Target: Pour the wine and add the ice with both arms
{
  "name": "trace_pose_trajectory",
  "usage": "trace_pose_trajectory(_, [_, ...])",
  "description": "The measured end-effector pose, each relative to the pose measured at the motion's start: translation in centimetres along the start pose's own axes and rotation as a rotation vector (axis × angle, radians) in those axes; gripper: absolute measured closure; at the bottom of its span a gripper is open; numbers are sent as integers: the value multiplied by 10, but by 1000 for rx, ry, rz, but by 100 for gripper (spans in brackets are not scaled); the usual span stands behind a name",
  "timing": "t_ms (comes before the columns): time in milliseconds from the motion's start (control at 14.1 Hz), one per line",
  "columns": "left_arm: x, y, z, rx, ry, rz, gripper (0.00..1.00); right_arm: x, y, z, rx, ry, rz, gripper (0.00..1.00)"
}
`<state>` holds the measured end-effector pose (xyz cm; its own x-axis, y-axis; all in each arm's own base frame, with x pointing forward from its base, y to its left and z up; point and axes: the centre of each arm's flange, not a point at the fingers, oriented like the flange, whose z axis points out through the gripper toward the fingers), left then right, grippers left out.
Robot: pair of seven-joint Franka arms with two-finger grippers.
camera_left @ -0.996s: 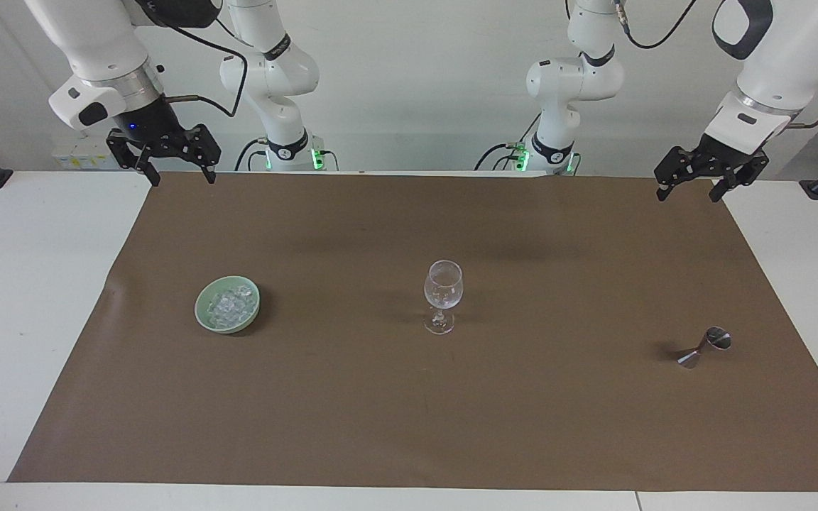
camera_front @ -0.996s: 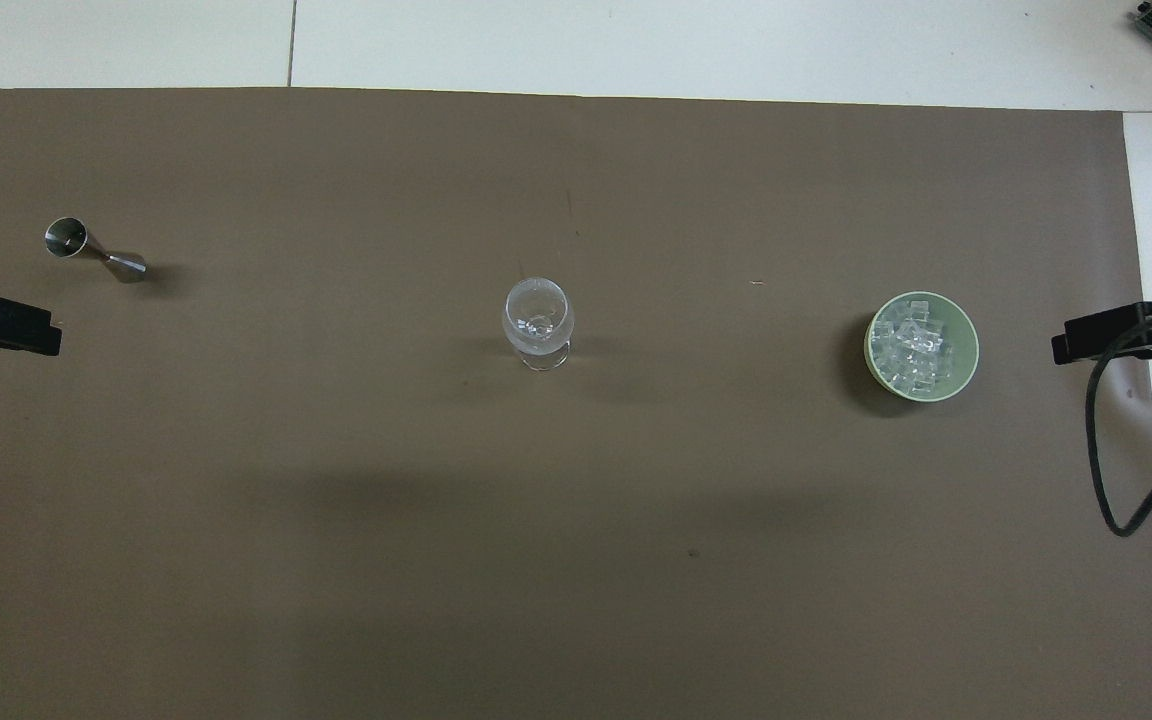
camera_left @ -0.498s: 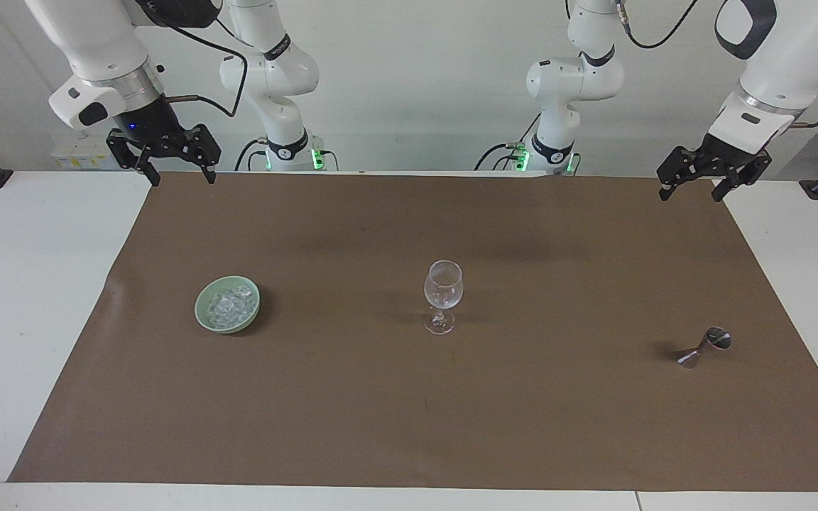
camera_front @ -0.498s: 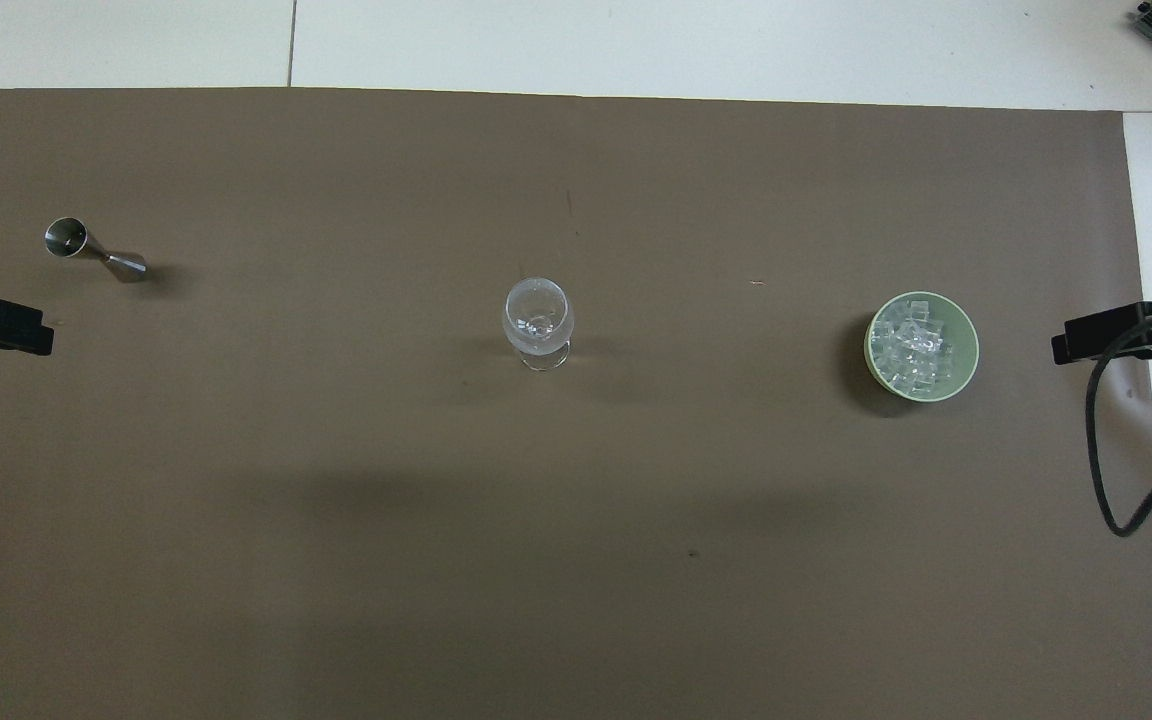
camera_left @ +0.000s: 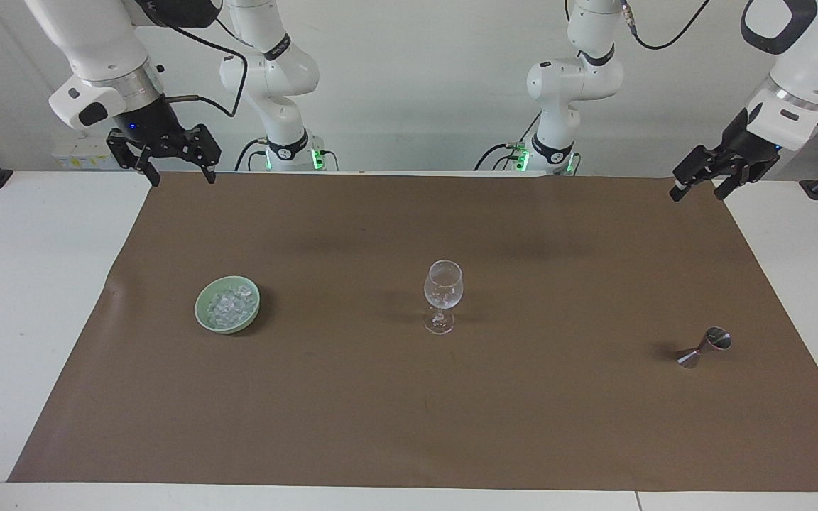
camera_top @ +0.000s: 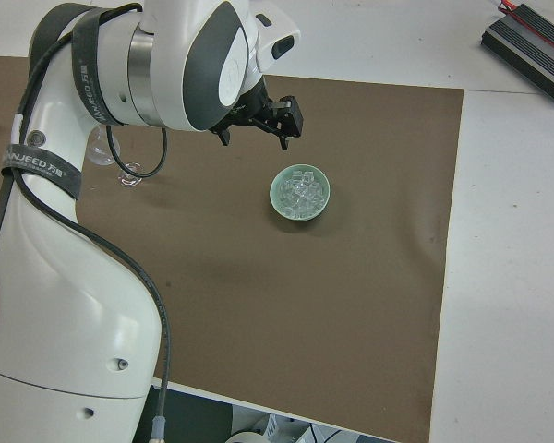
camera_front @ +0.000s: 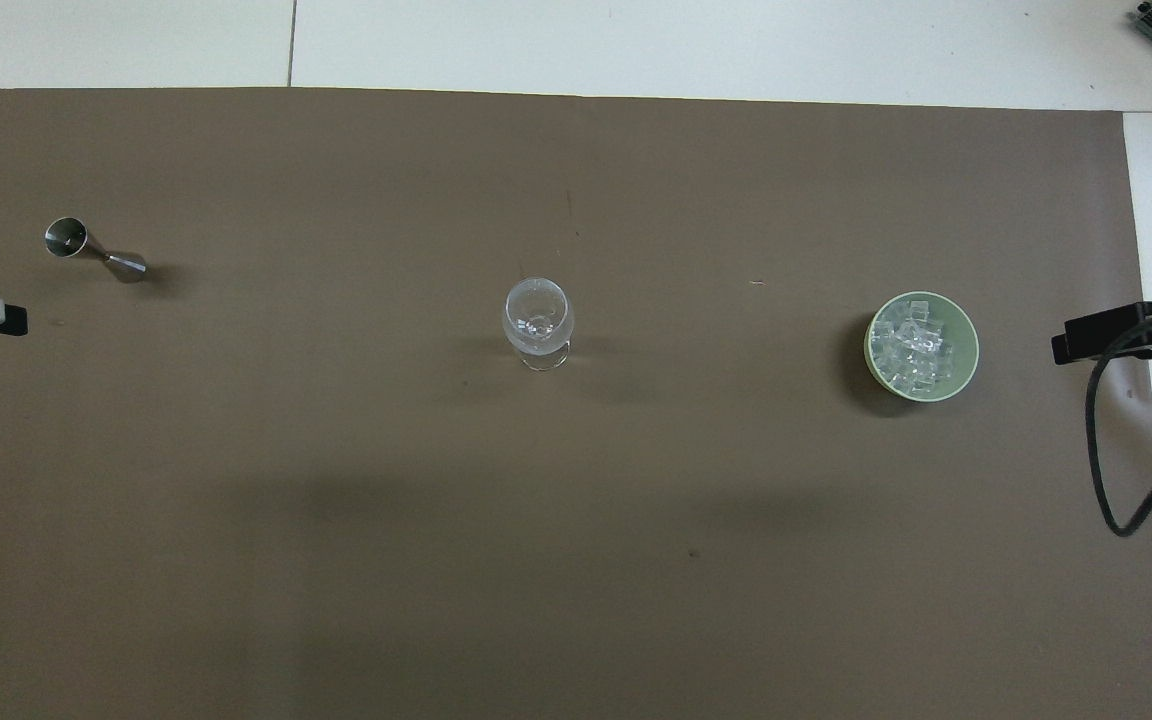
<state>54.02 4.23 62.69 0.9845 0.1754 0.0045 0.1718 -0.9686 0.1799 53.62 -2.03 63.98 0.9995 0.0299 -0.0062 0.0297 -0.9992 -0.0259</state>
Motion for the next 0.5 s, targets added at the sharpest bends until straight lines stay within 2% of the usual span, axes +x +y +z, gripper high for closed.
trace_pose_trajectory(285, [3, -25, -6, -78, 10, -185, 0, 0, 0, 0, 0, 0, 0, 0])
trace_pose_trajectory(498, [5, -31, -6, -95, 17, -299, 0, 0, 0, 0, 0, 0, 0, 0])
